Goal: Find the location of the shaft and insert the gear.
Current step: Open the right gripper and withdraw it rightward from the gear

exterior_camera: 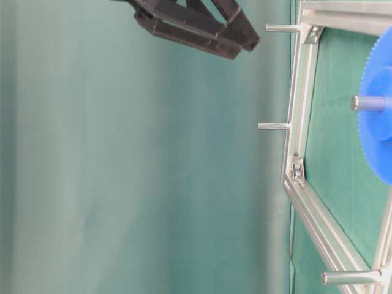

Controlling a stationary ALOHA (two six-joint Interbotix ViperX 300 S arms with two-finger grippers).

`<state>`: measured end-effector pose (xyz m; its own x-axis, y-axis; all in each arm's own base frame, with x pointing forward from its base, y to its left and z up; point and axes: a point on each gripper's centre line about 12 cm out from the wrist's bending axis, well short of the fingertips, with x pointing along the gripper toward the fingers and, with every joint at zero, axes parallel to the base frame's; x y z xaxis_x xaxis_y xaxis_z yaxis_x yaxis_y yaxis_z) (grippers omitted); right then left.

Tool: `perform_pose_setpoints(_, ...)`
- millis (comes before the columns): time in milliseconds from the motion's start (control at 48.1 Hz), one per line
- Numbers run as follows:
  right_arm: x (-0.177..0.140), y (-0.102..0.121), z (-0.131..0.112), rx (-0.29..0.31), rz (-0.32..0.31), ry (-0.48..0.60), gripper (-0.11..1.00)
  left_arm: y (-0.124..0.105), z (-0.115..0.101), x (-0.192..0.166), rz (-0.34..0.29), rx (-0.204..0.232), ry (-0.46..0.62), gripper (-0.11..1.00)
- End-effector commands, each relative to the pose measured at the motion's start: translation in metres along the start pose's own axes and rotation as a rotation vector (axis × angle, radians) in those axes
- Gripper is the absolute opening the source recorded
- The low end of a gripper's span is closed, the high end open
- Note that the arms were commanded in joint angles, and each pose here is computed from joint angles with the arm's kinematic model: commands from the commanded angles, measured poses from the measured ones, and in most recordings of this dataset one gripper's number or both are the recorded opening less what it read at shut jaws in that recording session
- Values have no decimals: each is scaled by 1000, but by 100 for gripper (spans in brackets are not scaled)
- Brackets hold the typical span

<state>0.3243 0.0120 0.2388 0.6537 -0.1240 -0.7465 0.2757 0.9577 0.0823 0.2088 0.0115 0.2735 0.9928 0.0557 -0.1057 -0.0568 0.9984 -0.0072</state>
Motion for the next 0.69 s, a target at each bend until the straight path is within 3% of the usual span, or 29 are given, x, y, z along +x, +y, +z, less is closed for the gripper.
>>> perform_pose_setpoints(0, -10, 1, 4, 8, 17, -32, 86, 1, 2, 1, 3, -2, -5, 2)
perform_pose_setpoints(665, -19, -2, -7, 16, 33, -32, 86, 1, 2, 1, 3, -2, -5, 2)
